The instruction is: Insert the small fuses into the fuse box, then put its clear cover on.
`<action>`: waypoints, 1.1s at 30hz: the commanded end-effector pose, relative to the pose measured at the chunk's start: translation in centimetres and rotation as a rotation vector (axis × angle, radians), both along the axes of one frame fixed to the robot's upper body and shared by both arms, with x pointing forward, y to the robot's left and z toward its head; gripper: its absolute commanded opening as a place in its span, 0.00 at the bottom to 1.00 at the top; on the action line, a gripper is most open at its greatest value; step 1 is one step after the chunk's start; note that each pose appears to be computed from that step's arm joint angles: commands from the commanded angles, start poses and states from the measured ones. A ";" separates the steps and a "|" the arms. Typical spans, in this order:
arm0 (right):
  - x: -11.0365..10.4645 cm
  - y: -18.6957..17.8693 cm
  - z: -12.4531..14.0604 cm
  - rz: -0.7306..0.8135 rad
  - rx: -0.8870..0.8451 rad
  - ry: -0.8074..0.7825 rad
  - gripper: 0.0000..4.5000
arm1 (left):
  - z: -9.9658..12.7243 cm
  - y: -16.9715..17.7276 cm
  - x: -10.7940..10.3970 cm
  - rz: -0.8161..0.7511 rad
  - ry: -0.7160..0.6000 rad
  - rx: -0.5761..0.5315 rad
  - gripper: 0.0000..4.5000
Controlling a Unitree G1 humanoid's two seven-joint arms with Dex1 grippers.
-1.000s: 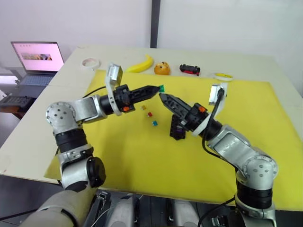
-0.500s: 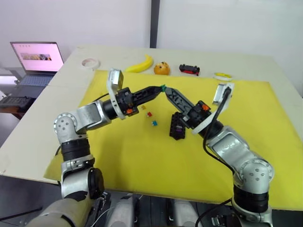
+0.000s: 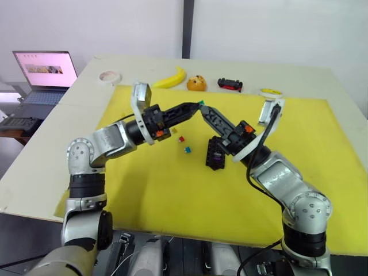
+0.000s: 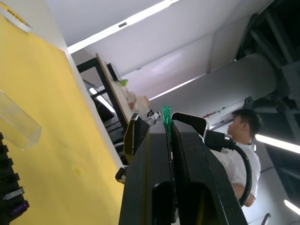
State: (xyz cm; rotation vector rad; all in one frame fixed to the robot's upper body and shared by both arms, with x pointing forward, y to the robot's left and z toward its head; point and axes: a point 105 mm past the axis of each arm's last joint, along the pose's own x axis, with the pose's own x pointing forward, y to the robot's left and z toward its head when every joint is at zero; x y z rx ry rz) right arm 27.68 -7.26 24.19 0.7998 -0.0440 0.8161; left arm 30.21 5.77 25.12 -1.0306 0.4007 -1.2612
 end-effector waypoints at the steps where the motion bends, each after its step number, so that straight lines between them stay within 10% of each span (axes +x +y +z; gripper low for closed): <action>1: -0.7 0.3 1.2 0.029 0.023 -0.053 0.39 | 1.0 0.0 -0.7 -0.019 -0.043 -0.030 0.00; 6: -1.1 0.5 1.5 0.051 0.028 -0.078 0.01 | 0.8 -0.2 -0.8 -0.024 -0.040 -0.029 0.00; 18: -1.8 0.1 2.4 0.082 0.053 -0.120 0.01 | -0.4 0.2 -0.6 -0.009 -0.071 0.076 0.00; 27: -2.4 -3.1 0.4 0.221 -0.543 -0.293 0.00 | -1.3 1.6 -1.3 -0.098 -0.626 0.499 0.97; 33: -0.5 -5.9 -2.0 0.299 -0.907 -0.345 0.00 | -4.0 2.5 -0.2 -0.253 -1.031 0.800 0.99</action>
